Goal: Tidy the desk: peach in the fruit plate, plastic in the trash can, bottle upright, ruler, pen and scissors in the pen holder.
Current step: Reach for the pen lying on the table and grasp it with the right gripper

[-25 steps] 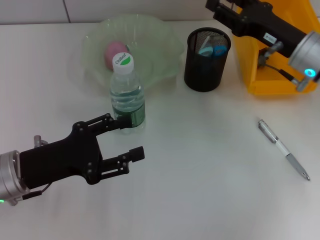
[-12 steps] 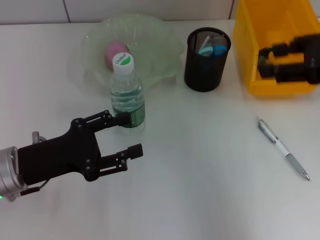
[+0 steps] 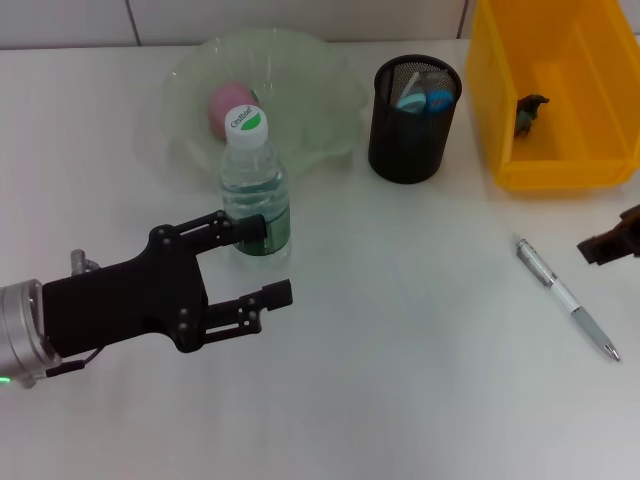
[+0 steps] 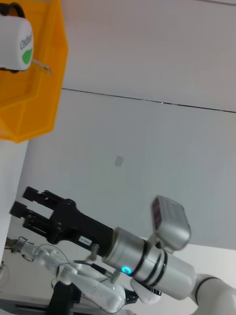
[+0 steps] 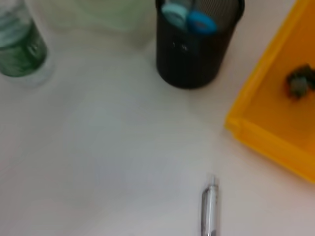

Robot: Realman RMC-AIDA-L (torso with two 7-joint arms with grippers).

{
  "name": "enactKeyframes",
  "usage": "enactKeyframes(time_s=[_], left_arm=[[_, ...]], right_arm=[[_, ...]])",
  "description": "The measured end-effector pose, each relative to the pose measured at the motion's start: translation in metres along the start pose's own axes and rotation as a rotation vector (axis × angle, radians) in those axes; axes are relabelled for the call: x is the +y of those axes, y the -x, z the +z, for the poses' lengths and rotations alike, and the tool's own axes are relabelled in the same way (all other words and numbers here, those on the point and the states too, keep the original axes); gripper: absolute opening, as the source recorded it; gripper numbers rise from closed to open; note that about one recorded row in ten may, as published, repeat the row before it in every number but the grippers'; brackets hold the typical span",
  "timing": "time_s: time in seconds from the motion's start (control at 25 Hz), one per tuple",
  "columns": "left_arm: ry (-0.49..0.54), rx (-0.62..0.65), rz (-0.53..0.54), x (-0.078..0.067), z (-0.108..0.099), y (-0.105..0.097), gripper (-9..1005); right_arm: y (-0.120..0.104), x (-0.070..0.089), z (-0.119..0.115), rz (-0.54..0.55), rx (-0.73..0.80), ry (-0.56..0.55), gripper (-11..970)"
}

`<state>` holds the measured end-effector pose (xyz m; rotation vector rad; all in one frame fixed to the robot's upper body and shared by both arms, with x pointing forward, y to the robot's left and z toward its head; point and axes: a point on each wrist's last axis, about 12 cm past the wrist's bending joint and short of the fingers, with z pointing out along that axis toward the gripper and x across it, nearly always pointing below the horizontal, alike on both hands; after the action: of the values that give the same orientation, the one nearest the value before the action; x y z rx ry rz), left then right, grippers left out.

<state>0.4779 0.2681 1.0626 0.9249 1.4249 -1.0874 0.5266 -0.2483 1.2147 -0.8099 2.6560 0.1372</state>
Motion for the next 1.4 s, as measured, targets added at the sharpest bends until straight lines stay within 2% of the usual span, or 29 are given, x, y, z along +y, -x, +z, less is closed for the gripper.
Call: enactKeyframes(time_s=[0.08,0.2,0.24,0.44,0.68,1.0,1.2,1.4], left_arm=[[-0.011,0.016,0.003,0.001,0.002,0.0,750],[-0.013,0.018,0.003,0.001,0.003,-0.001,750],[-0.017,0.022,0.005,0.002,0.005,0.0,750],[-0.015,0.024,0.005,0.002,0.007,-0.001,750],[-0.015,0.024,0.005,0.002,0.007,-0.001,750],[-0.017,0.027,0.008,0.005,0.012,0.0,750],[-0.018,0.026,0.007,0.004,0.013,0.0,750],[-0.018,0.026,0.006,0.004,0.013,0.0,750]], right_arm=[[-0.005,-0.012,0.029,0.055,0.029,0.014,608],[-0.007,-0.014,0.037,0.064,0.036,0.02,608],[-0.008,-0.018,0.05,0.071,0.042,0.024,608],[-0.01,-0.017,0.07,0.067,0.064,0.03,608],[-0.011,-0.016,0.082,0.059,0.077,0.033,602],[-0.01,-0.012,0.092,0.037,0.088,0.027,501],[-0.01,-0.011,0.096,0.03,0.091,0.025,318],[-0.009,-0.008,0.098,0.016,0.093,0.024,281]])
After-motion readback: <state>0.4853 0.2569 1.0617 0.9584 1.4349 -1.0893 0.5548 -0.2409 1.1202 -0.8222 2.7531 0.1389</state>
